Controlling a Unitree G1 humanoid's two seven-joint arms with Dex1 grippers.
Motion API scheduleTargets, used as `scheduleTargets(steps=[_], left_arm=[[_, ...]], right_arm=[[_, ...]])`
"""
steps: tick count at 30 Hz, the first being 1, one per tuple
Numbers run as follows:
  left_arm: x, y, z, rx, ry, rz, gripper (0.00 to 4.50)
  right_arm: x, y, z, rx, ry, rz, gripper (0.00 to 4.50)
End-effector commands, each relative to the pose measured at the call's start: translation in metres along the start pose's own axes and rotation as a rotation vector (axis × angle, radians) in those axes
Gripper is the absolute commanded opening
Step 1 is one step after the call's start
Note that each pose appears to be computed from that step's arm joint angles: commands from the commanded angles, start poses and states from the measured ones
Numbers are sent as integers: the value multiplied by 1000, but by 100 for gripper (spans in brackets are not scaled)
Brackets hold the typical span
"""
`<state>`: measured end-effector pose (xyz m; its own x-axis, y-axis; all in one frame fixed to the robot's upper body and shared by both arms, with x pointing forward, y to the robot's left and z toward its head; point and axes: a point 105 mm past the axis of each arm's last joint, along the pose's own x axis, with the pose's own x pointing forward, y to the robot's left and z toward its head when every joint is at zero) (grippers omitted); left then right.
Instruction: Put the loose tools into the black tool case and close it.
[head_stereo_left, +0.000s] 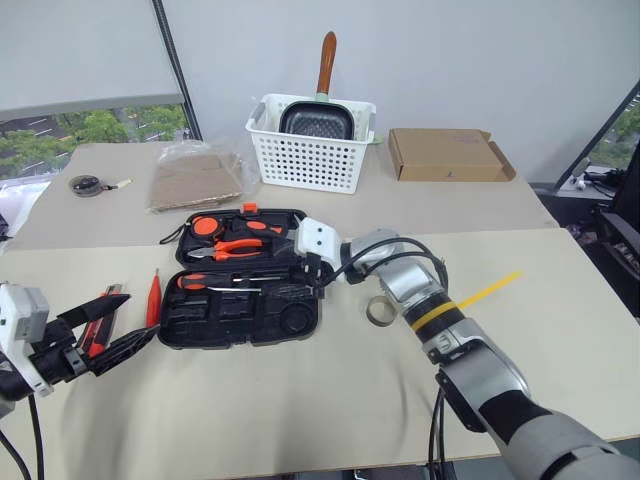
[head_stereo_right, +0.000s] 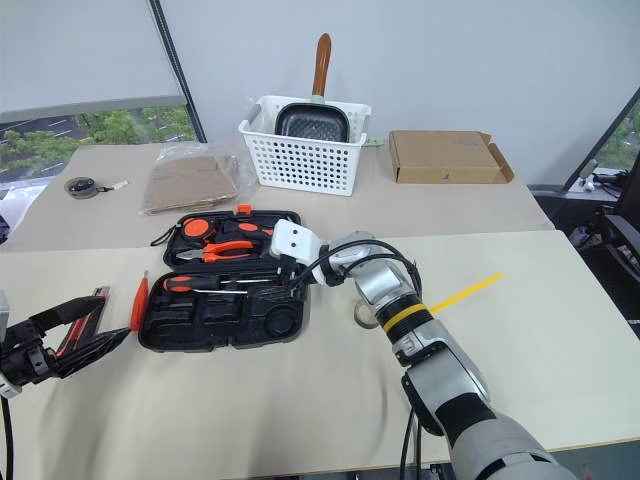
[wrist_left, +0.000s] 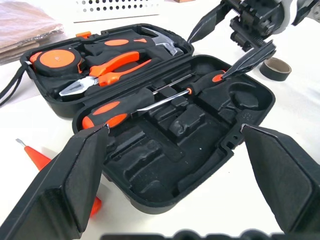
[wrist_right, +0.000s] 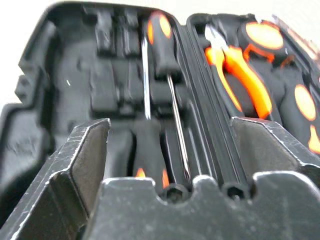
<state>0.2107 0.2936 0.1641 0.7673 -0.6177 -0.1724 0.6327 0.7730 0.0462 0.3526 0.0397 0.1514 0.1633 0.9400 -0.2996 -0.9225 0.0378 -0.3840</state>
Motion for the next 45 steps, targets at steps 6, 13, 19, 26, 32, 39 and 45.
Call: scheduleTargets(steps=[6,13,19,26,32,39,45], left_arm=[[0,3,5,41,4,-11,450],[0,5,4,43,3,1,450],[-5,6,-3,31,9,48,450],[-16,28,-6,0,-59,274,450],[-14,53,-23,-65,-26,541,450],[12,67,-30,-126,73,710,450],[44,65,-20,-176,146,692,450]], right_arm=[[17,4,10,74,-139,-54,95],[27,15,-46,75,150,-54,4],[25,12,-14,57,1,-50,4],[-11,11,44,69,-364,30,4],[-45,14,45,71,-355,82,136],[-68,10,43,45,-317,32,312],[-85,5,52,19,-328,-2,312]])
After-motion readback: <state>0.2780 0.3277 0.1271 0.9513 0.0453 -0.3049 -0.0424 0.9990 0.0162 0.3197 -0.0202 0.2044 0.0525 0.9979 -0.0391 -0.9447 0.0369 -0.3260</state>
